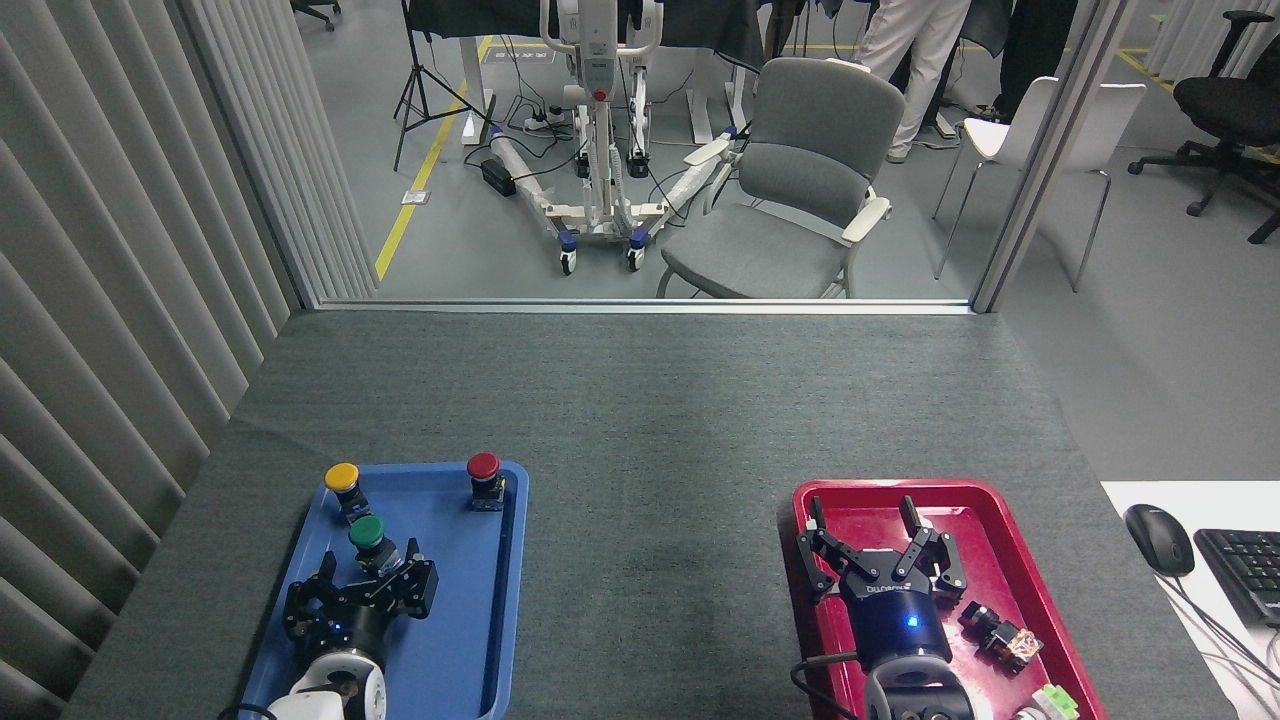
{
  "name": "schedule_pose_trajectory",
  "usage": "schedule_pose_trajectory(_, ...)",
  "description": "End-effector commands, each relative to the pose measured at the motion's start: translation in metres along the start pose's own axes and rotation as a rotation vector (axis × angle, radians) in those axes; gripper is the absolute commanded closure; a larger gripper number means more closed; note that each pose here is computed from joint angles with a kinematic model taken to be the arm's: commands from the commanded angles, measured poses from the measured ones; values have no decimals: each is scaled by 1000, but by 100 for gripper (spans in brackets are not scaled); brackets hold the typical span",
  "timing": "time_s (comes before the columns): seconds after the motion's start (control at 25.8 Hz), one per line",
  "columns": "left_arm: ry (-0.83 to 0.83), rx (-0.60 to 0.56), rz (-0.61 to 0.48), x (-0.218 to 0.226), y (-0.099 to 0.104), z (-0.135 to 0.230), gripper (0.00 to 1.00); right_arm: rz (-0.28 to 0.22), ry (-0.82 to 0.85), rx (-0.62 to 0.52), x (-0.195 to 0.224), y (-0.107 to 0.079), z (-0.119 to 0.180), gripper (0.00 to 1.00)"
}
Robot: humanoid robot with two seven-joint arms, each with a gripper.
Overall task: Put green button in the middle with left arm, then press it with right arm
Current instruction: 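Close the left gripper around the green button and lift it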
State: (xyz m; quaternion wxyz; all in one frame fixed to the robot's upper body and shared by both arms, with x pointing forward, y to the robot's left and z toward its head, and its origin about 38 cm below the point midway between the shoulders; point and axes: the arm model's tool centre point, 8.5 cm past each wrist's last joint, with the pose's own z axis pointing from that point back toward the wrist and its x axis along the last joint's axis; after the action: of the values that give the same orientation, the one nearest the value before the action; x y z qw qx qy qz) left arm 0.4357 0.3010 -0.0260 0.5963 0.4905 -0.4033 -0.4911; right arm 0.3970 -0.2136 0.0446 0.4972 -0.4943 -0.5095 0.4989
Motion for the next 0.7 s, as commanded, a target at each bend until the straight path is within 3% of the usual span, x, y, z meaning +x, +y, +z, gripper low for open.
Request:
schedule_pose_trajectory(0.0, 42, -18, 0, 1, -6, 2, 8, 2, 0, -2, 0, 1, 0, 1)
schedule_pose_trajectory(0.27, 25, -27, -17, 3, -4, -2, 26, 2, -2, 4, 1, 3, 2, 1)
schedule_pose_trajectory(0.66, -59, -44, -21, 8, -7, -4, 38, 5, -1, 1, 0, 2, 0, 1)
